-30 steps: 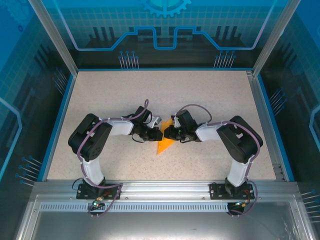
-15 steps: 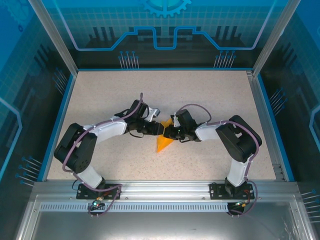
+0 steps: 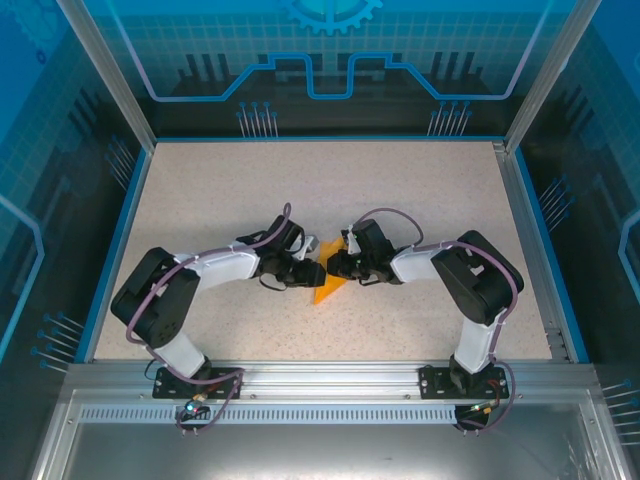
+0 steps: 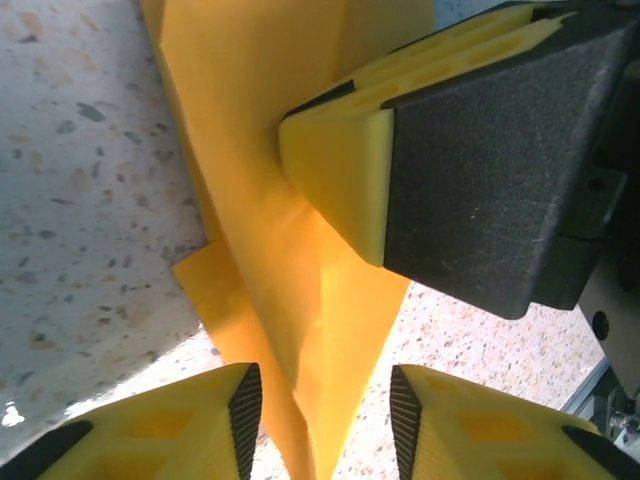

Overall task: Fold a paper plane with a square sheet of paper (pick it up from the middle)
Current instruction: Fourth fold the wing at the center of the table.

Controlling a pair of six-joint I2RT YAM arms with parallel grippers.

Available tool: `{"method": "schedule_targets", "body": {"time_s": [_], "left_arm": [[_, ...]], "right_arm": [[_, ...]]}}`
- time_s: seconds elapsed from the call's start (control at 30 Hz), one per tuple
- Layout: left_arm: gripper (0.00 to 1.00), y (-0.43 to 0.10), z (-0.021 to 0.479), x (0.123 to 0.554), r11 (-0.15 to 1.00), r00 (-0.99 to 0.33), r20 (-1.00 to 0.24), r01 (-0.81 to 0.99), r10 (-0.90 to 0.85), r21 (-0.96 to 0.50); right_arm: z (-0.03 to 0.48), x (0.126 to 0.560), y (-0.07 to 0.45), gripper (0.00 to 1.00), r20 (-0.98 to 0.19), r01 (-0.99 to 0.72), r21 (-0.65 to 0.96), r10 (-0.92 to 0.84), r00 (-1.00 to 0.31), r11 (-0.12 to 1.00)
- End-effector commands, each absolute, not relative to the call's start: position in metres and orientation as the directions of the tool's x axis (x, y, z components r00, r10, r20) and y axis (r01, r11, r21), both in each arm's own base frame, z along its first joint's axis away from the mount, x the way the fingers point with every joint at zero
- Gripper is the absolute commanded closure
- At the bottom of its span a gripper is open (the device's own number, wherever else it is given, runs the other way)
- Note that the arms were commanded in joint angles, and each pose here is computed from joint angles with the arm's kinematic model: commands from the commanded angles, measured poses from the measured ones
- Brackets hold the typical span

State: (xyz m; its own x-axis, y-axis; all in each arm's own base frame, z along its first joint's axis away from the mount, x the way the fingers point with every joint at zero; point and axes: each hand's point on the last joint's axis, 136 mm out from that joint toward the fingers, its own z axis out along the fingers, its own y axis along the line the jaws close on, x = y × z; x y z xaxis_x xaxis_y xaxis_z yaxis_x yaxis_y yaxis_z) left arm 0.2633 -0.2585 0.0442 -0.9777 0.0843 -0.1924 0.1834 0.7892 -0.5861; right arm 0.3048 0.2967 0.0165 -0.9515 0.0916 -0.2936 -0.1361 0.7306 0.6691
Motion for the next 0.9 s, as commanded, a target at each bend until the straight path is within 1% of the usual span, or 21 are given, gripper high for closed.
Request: {"method": "schedule_targets", "body": {"time_s": [0.0,0.13,0.37,0.77,0.87], "left_arm": [[0.63,-0.255,0.030,0.261,0.807,-0.983,-0.173,0.156,0.067,-0.569],[0.71,-0.254,0.026,0.258,0.803,-0.984,-0.164,0.151,0.067,-0.576],[0.73,-0.254,0.016,0.253,0.806,-0.987,-0.141,0.141,0.072,-0.576],[0.80,-0.265,0.016,0.254,0.765,-0.989,-0.134,0.137,0.067,-0.630],[0.82,-0.267,0.016,0.255,0.759,-0.988,-0.137,0.141,0.070,-0.635]], "right_arm": [[0.000,0.291,0.283,0.86,-0.242,-0.090,0.643,0.090,-0.966,0.760],[0.000,0.290,0.281,0.86,-0.244,-0.091,0.643,0.091,-0.966,0.760],[0.000,0.288,0.280,0.86,-0.242,-0.087,0.645,0.095,-0.966,0.759],[-0.005,0.283,0.277,0.87,-0.226,-0.072,0.645,0.101,-0.969,0.761],[-0.002,0.286,0.279,0.87,-0.243,-0.081,0.657,0.108,-0.964,0.749]]}}
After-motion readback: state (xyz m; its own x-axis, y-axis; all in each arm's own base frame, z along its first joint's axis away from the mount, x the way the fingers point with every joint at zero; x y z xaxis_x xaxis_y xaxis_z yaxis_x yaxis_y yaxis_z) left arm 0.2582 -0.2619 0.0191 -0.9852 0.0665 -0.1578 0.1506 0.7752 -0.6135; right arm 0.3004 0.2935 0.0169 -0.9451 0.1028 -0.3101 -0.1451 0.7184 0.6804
